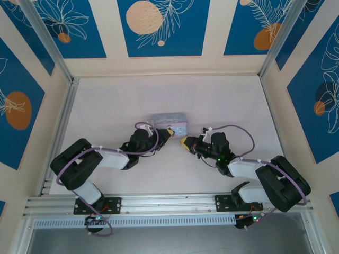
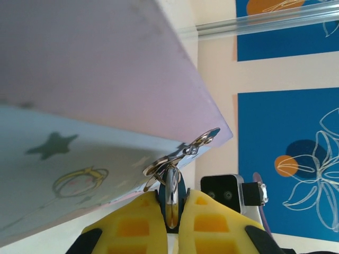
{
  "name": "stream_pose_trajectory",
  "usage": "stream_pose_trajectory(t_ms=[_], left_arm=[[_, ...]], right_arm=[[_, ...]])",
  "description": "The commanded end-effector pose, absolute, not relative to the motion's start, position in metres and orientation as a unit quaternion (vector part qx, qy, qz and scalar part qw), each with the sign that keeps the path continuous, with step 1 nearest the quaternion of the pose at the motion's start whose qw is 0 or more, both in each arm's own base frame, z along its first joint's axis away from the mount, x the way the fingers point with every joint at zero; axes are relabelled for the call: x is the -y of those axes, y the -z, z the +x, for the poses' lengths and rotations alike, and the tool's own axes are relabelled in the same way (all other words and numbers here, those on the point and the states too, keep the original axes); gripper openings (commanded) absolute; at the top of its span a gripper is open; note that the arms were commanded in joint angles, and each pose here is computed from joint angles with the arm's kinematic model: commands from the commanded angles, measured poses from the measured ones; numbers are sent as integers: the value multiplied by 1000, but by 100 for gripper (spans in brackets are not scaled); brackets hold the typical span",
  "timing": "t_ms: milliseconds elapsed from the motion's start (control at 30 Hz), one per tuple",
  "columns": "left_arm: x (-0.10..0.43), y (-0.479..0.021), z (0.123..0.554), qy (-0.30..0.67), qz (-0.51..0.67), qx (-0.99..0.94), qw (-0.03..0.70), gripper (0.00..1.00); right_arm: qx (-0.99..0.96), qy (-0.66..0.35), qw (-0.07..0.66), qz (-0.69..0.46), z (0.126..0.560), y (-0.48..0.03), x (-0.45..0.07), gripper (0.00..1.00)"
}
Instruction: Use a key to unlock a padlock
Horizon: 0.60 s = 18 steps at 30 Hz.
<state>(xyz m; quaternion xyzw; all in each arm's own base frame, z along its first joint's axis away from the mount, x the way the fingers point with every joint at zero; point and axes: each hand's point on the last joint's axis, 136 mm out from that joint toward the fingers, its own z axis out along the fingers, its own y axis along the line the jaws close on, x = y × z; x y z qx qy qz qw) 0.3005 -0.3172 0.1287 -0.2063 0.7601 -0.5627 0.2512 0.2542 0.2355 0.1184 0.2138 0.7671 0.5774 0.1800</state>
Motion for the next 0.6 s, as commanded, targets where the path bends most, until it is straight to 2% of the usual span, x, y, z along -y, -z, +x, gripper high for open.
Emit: stream_pose_trajectory(t_ms=[0,567], left_arm=[[324,-149,304,608,-205,-728,240,0],[322,-149,307,617,-228,-717,230,0]], right_arm=[[-760,-579,200,218,259,-129,-233,0],[-742,-567,229,276,279,-133,-220,0]])
